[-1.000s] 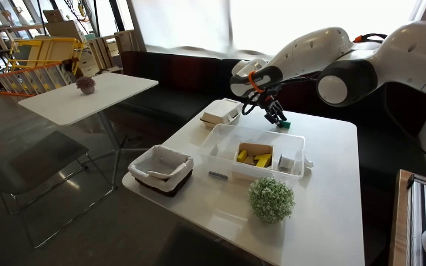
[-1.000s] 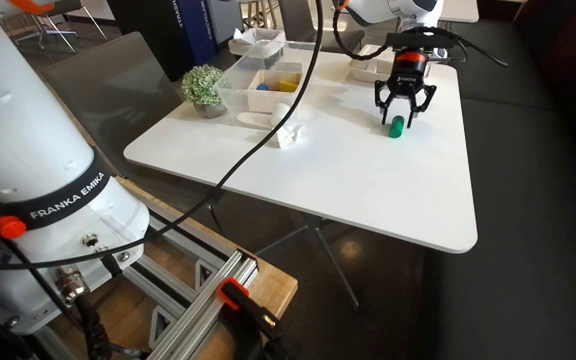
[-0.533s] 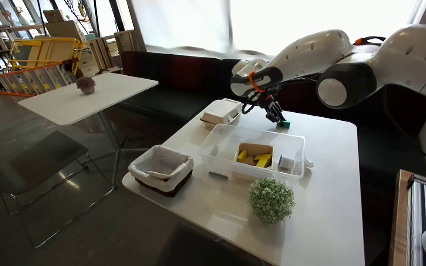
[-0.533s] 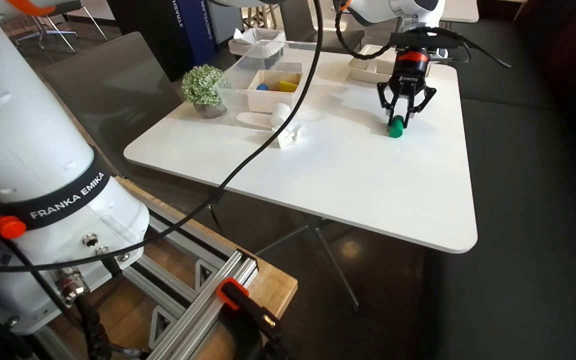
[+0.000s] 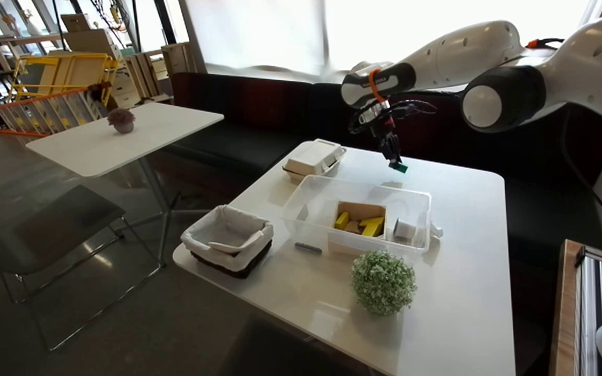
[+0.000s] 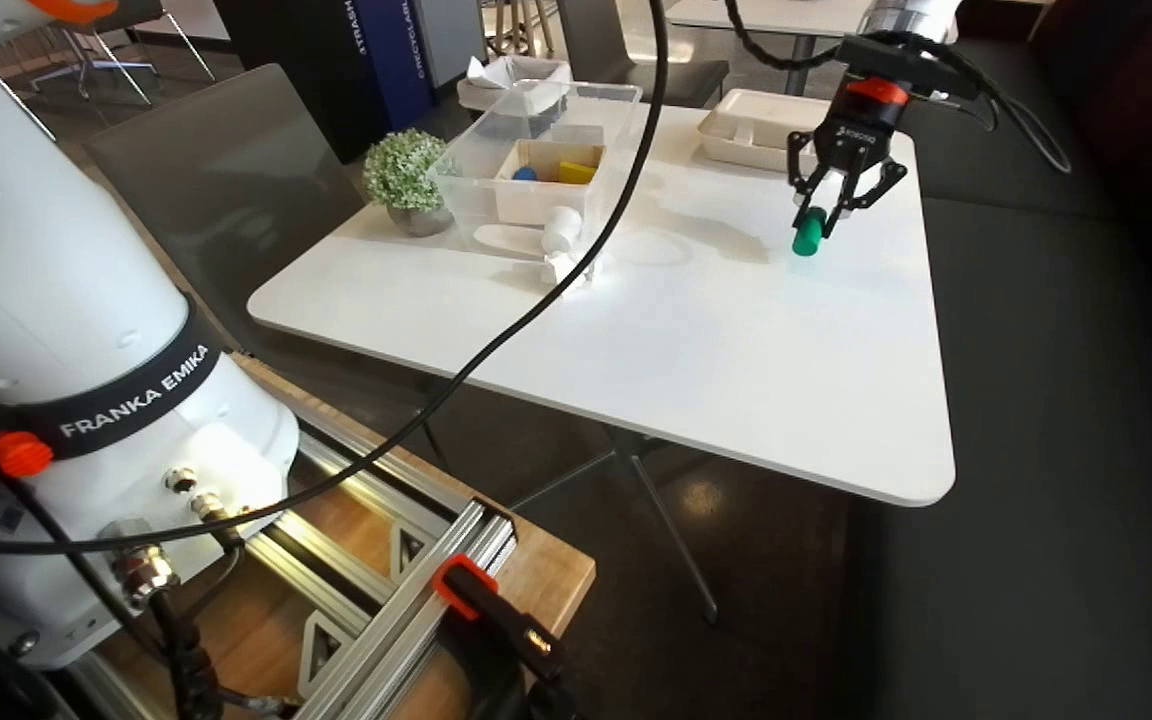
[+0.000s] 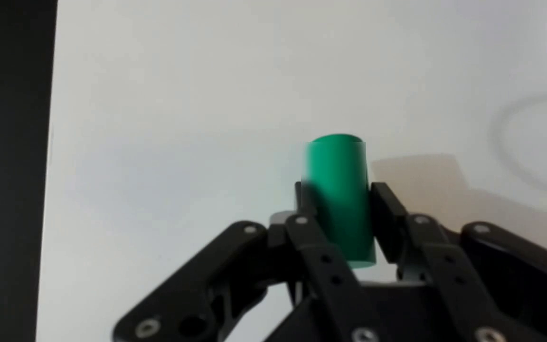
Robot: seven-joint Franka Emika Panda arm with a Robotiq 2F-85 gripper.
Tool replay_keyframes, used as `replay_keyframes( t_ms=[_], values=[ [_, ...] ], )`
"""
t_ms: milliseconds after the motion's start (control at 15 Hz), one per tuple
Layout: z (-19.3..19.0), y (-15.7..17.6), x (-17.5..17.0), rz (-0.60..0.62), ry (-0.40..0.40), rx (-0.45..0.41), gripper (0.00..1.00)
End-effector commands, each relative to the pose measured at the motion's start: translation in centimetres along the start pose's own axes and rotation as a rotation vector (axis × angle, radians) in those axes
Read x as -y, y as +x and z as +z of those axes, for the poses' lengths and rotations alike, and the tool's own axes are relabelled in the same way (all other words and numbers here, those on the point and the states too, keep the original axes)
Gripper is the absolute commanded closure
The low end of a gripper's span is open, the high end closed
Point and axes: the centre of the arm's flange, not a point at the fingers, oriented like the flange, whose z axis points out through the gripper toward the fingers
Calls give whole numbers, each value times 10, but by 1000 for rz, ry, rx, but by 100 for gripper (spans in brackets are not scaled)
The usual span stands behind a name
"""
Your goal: Remove the green block from the bowl
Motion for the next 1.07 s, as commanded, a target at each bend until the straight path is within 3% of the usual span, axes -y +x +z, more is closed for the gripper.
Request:
replay_keyframes(
  t_ms=[0, 467, 1000],
  values=[
    [0, -46, 3, -96, 77, -152, 92],
    [1, -59, -2, -214, 67, -504, 92],
    [11, -76, -14, -345, 113, -864, 92]
  ],
)
